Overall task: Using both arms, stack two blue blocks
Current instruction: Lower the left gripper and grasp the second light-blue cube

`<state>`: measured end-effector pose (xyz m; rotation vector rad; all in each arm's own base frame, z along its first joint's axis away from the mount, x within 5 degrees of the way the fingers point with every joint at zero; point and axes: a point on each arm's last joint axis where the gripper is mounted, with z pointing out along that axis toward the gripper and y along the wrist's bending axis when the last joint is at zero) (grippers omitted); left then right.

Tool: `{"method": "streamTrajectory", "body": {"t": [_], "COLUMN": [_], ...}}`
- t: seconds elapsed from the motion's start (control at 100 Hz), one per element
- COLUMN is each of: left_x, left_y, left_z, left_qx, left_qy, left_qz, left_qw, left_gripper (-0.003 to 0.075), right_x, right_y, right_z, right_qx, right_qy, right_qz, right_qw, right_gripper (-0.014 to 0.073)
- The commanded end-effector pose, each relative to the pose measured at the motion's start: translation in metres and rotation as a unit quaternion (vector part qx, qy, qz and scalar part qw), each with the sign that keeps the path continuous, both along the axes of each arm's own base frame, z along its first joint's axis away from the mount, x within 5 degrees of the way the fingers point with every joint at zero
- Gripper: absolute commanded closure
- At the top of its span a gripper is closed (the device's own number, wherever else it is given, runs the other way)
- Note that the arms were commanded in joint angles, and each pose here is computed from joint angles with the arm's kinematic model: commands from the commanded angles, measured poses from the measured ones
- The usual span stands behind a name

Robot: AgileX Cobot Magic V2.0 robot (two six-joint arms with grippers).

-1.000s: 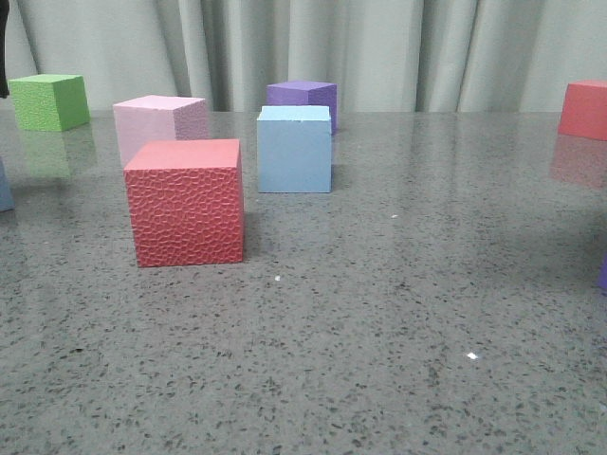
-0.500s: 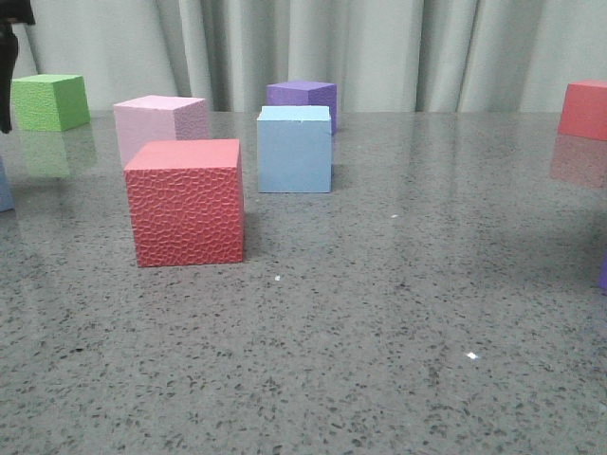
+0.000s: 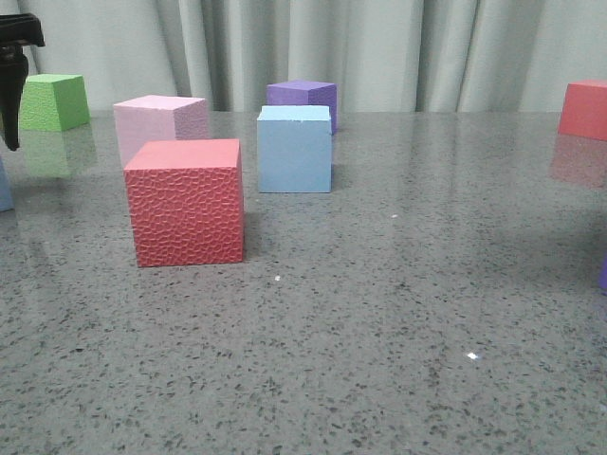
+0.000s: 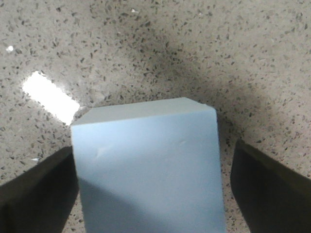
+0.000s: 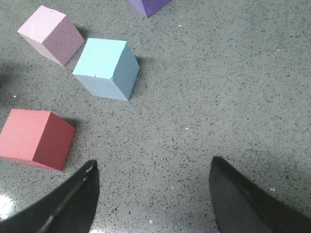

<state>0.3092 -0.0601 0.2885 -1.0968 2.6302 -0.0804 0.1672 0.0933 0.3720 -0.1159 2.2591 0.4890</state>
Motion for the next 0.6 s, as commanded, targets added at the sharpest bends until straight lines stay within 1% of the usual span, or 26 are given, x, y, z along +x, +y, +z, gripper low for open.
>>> {"method": "streamTrajectory", "body": {"t": [0.0, 0.04, 0.11, 0.23, 0.31, 0.45, 0.56, 0.59], "left_x": [-0.0007, -0.0005, -0.0005, -0.0005, -0.0005, -0.0011, 0.0003, 0.0012], "left_y": [-0.0023, -0.0018, -0.0018, -0.0018, -0.0018, -0.0026, -0.0044, -0.0053], "left_z": [0.0198, 0.0199, 0.0199, 0.0199, 0.0199, 0.0197, 0.0247, 0.0279], "left_qx": [-0.006, -0.003, -0.003, -0.003, -0.003, -0.008, -0.016, -0.019], "left_qy": [-0.043, -0.044, -0.044, -0.044, -0.044, -0.041, -0.048, -0.052], "left_qz": [-0.003, -0.003, -0.003, -0.003, -0.003, -0.002, -0.009, -0.014], "left_qw": [0.999, 0.999, 0.999, 0.999, 0.999, 0.999, 0.999, 0.998], "left_gripper": [0.0128, 0.0143, 0.0194, 0.0304, 0.0364, 0.0442, 0.048, 0.048], "right_x": [0.0004, 0.0004, 0.0004, 0.0004, 0.0004, 0.0004, 0.0004, 0.0004], "right_y": [-0.0015, -0.0015, -0.0015, -0.0015, -0.0015, -0.0015, -0.0015, -0.0015], "right_z": [0.0162, 0.0162, 0.0162, 0.0162, 0.0162, 0.0162, 0.0162, 0.0162], "right_qx": [0.017, 0.017, 0.017, 0.017, 0.017, 0.017, 0.017, 0.017], "right_qy": [-0.052, -0.052, -0.052, -0.052, -0.052, -0.052, -0.052, -0.052], "right_qz": [0.0, 0.0, 0.0, 0.0, 0.0, 0.0, 0.0, 0.0], "right_qw": [0.998, 0.998, 0.998, 0.998, 0.998, 0.998, 0.998, 0.998], "right_gripper": [0.0109, 0.0109, 0.0109, 0.0109, 0.0109, 0.0109, 0.0109, 0.0109]}}
